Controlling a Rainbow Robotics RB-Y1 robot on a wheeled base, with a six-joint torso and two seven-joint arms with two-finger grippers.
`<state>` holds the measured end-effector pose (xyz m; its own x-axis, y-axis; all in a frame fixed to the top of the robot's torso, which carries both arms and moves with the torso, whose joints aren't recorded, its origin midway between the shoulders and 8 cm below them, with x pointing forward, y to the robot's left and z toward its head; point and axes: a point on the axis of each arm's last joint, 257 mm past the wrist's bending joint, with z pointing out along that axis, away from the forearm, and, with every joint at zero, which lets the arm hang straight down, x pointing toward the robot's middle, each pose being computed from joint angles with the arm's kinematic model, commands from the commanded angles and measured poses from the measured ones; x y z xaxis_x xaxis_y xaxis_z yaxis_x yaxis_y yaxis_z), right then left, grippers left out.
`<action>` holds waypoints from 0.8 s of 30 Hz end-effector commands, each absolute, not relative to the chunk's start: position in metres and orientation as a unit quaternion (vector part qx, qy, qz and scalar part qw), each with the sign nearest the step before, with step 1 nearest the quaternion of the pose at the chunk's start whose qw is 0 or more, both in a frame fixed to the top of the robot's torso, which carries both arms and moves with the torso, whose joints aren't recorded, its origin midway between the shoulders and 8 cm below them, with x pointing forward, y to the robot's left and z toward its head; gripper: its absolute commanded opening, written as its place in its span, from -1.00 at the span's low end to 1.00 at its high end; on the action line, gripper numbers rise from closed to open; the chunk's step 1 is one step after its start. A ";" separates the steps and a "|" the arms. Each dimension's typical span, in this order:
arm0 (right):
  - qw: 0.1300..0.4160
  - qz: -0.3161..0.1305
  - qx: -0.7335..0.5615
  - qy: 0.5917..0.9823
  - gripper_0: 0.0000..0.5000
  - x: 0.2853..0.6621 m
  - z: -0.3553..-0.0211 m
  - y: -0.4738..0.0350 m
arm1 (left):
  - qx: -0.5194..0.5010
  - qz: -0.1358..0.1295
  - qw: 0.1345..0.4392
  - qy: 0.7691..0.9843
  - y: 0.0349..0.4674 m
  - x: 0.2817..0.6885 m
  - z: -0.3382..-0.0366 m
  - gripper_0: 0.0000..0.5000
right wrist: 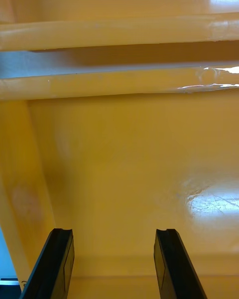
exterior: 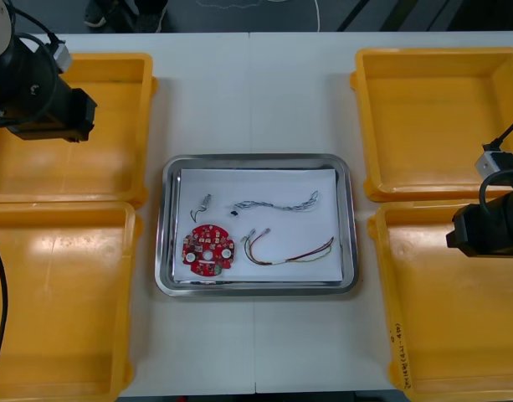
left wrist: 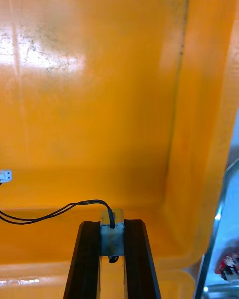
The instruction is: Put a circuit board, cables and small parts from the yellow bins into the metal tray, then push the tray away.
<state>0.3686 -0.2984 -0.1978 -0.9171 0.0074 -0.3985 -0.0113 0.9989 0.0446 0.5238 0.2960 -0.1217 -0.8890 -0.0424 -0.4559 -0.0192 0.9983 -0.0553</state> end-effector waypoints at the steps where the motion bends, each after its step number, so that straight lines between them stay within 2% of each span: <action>1: 0.199 0.022 -0.040 0.979 0.87 0.360 -0.203 -0.289 | -0.080 -0.028 0.257 0.963 0.275 0.521 -0.092 -1.00; 13: 0.190 0.030 -0.042 0.980 0.87 0.355 -0.207 -0.286 | -0.039 -0.049 0.254 0.965 0.190 0.511 -0.097 -1.00; 24: 0.173 0.055 -0.067 0.981 0.87 0.344 -0.211 -0.272 | 0.001 -0.062 0.245 0.968 0.116 0.501 -0.118 -1.00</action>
<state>0.3533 -0.2841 -0.2078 -0.9369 -0.0168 -0.3493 -0.0538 0.9939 0.0966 0.5012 0.1559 -0.1386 -0.9017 -0.0986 -0.4210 -0.0474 0.9903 -0.1304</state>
